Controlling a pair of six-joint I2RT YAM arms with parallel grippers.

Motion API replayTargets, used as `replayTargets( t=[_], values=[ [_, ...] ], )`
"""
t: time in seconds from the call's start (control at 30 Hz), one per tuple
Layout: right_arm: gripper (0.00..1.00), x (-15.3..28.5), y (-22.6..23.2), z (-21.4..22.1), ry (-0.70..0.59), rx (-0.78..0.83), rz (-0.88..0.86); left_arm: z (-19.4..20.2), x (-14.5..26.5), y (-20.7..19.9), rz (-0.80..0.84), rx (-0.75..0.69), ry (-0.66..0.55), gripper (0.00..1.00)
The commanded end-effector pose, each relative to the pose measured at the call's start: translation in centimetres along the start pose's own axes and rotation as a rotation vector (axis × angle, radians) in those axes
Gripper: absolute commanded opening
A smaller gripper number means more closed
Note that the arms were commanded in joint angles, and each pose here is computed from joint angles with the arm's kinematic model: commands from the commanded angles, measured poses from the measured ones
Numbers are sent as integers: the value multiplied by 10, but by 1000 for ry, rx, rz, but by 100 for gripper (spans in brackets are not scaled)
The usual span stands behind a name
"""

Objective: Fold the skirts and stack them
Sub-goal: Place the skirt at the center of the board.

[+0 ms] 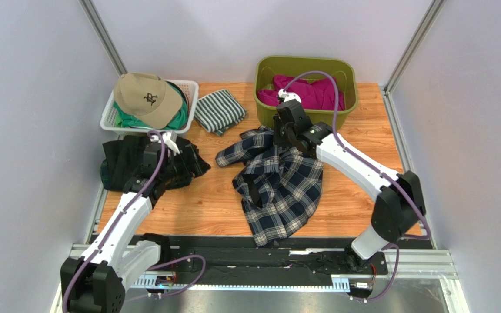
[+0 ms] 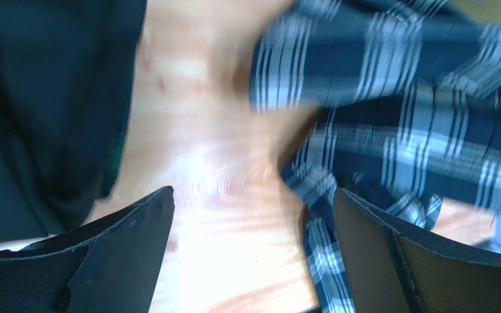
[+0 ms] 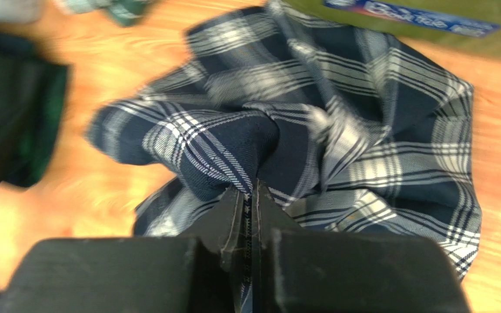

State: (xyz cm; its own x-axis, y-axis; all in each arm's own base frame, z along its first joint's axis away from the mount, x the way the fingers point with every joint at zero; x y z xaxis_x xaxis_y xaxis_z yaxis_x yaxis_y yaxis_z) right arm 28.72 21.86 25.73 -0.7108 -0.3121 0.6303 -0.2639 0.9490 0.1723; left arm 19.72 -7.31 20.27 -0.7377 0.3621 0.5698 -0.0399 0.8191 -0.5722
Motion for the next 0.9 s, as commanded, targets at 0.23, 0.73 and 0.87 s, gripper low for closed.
replayTargets(
  t=[0.23,0.73,0.87],
  values=[
    [52,-34,-24,-32,29,-126,129,41,2,-5,102,63,133,99],
    [93,11,27,2,90,-147,-212,51,-9,-7,63,46,183,99],
    [93,14,28,18,83,-162,-67,53,-9,-6,60,44,192,99]
  ],
)
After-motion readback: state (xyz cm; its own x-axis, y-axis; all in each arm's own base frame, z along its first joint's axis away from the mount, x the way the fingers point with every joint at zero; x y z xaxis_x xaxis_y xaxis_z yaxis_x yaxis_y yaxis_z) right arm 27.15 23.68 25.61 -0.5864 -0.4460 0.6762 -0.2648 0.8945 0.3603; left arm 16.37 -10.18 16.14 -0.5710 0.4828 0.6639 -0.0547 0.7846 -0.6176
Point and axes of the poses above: each gripper's point midway between its finger pads, its own x axis back along the fingers, its own y axis along the line the jaws close on, z = x × y, the point moved 10 cm from there along x, back along the fingers, and after that the axes turned 4 degrees about x, right-handed, at the moved point
